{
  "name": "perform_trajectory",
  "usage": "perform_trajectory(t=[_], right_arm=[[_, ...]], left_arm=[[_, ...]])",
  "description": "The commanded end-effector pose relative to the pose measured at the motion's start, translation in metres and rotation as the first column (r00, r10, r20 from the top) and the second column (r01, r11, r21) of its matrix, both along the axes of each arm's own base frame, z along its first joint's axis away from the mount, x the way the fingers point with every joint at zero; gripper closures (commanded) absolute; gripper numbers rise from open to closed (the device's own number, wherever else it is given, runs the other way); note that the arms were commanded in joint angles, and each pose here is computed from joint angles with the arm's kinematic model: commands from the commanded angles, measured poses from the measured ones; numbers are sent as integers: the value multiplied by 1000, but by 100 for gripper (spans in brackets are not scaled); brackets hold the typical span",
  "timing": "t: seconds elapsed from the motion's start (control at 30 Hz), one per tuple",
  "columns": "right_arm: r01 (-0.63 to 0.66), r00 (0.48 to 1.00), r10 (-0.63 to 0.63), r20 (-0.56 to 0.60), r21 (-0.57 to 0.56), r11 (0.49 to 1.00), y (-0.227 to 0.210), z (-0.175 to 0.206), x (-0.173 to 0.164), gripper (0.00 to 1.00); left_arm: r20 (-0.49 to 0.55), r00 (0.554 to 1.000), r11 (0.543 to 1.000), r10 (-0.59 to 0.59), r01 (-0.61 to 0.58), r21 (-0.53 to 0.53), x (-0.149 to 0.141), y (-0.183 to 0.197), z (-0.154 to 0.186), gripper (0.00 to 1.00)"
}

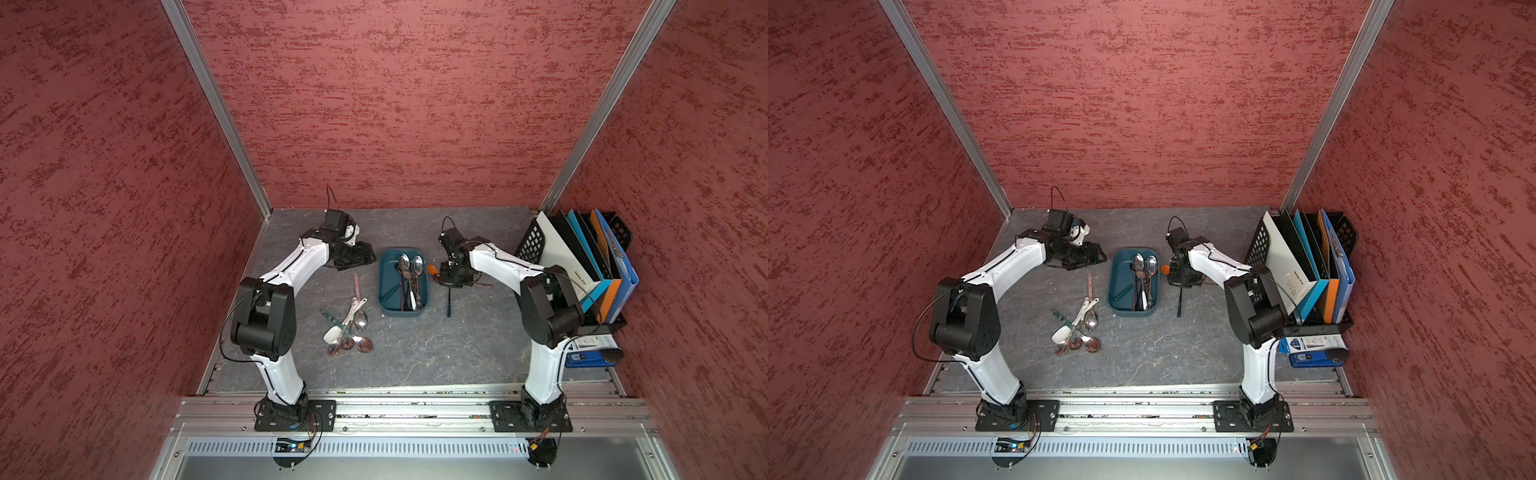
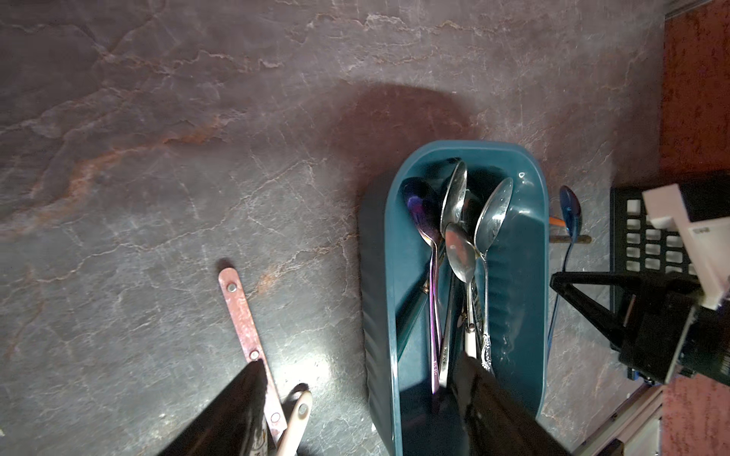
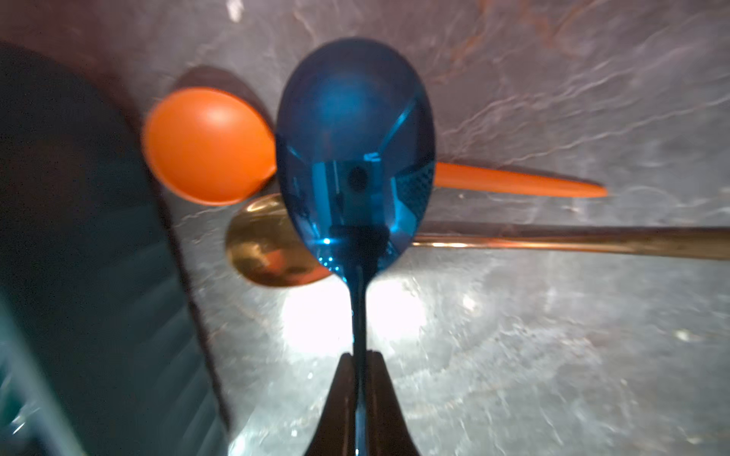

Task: Put the spoon into the storage box
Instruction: Pick up the spoon from the center of the board.

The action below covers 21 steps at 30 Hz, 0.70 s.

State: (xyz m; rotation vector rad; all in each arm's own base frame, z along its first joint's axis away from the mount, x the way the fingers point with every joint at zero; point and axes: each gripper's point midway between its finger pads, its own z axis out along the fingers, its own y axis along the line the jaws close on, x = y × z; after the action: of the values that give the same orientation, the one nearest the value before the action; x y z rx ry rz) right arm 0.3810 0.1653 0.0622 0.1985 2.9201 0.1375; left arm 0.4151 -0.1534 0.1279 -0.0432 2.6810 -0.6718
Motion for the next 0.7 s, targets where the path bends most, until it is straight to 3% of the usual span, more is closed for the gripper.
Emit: perform_trajectory(t=[0.0,0.2,0.4,0.67], right_arm=[[-27,997,26,78,11,1000,-1,37,9,100],[-87,989,76,129,83,993,28,68,19,100],[-163,982,142,126,179,970,81,74,28,100],[-207,978,198,64,192,959,119,38,32,100]], left_arm=[[-30,999,998,37,-38,-56,2,1,-8,22],[-76,993,992,88,-95,-84,0,13,-19,22],[-87,990,989,113,-121,-86,-7,21,-24,22],[-88,987,987,135,-141,-77,-17,32,-24,22]])
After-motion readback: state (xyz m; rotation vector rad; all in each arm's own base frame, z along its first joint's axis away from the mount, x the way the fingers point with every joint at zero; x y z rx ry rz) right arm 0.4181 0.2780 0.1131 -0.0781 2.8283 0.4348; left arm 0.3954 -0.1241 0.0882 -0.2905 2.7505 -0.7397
